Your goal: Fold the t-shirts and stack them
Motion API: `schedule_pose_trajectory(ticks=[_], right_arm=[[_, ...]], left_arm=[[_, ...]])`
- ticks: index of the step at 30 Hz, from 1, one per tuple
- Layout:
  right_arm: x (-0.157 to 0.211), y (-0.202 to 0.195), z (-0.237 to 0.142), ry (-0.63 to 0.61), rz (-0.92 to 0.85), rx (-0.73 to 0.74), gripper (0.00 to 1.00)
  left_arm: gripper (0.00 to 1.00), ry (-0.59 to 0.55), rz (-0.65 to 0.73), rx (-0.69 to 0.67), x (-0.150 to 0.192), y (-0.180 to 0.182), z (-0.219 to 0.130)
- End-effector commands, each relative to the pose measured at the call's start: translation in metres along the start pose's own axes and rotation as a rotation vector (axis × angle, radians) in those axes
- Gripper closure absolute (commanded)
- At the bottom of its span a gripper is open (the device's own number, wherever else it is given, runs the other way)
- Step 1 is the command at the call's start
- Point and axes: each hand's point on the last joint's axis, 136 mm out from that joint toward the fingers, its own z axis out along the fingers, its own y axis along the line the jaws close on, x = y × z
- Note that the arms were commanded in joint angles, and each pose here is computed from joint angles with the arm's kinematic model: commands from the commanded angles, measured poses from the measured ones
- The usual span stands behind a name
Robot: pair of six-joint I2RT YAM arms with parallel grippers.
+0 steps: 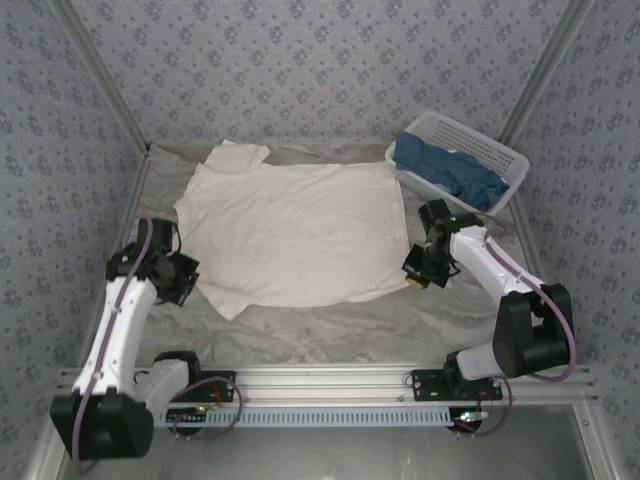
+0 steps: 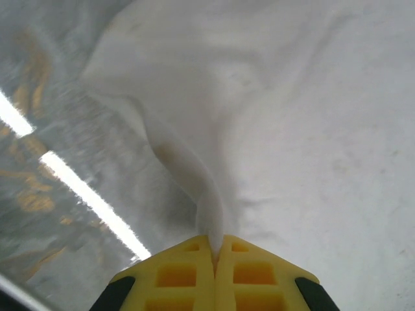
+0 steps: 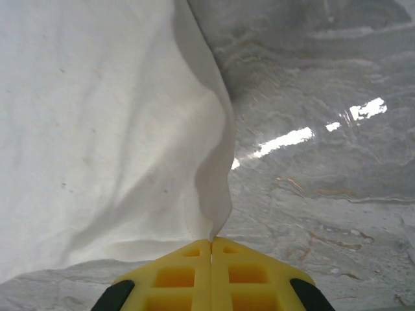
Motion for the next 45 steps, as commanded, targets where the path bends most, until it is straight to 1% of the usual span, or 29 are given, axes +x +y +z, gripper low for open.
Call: schedule_pose_trajectory(ticks=[1,7,10,11,18,25,35,45], right_arm=[[-0.015,0.008,-0.005,-0.023,0.046,-0.008,1.00],[-0.050,0.026,-0.009,-0.087,0.078,-0.017,1.00],[-0.064,0.030,-0.006,-0.103,0.094,-0.003,1.00],[-0.075,0.038,-0.012,-0.128,0.094,-0.020,1.00],[-0.108,0.050,-0.005,-0.159,0.107,0.004,1.00],[-0.132,0.056,0.004,-0.179,0.115,0.033,1.00],[-0.155,0.071,0.005,-0.207,0.110,0.034,1.00],[-0.166,0.075,0.009,-0.213,0.096,0.055,1.00]], left_arm=[[1.00,-0.031,0.091,0.071,-0.018,-0.040,0.000],[1.00,-0.047,0.195,0.042,-0.043,-0.079,0.013],[1.00,-0.059,0.239,0.020,-0.054,-0.092,0.019],[1.00,-0.061,0.252,0.013,-0.058,-0.096,0.022],[1.00,-0.091,0.288,-0.058,-0.082,-0.109,0.037],[1.00,-0.109,0.325,-0.057,-0.104,-0.129,0.051],[1.00,-0.098,0.322,-0.095,-0.122,-0.130,0.066],[1.00,-0.102,0.303,-0.120,-0.135,-0.125,0.073]])
